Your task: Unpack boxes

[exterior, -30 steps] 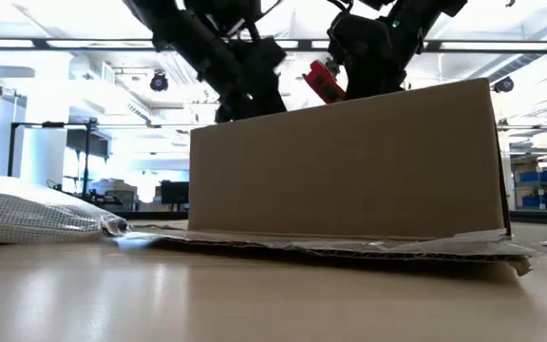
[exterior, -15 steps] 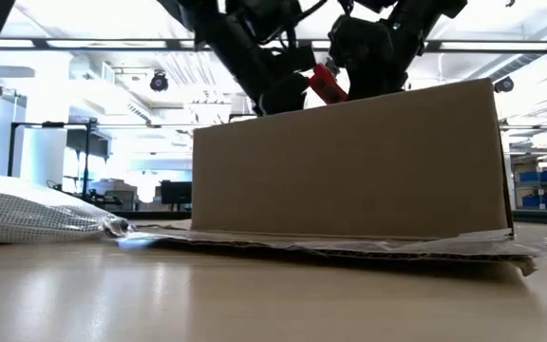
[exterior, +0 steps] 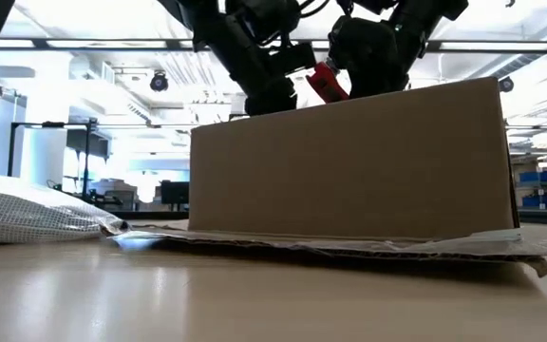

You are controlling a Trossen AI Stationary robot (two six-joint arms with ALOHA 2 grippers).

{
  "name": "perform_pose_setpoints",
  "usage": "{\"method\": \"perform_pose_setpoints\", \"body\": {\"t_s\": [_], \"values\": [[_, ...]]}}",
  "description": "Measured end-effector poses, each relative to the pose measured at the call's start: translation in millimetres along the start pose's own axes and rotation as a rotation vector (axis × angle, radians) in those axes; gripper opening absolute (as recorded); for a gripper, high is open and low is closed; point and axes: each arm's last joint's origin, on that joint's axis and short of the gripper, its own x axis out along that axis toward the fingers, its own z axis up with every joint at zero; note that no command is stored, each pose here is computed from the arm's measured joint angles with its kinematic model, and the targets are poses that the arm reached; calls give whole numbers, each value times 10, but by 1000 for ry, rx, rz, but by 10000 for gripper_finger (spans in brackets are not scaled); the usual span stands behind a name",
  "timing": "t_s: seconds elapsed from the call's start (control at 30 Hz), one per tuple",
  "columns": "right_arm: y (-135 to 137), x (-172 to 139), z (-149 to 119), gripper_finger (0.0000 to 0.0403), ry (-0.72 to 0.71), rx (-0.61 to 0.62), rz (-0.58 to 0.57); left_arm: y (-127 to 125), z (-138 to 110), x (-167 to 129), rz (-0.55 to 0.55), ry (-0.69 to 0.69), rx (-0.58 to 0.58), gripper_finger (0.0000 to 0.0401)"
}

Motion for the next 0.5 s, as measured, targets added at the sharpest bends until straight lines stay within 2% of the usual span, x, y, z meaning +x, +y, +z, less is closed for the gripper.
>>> {"method": "perform_pose_setpoints", "body": {"t_s": [0.23, 0.5], "values": [[-12, -8, 37, 17, -30, 18, -4, -58, -85, 48, -21, 33, 50, 276], [4, -32, -22, 17, 24, 15, 7, -10, -240, 109, -11, 73, -36, 275]]}}
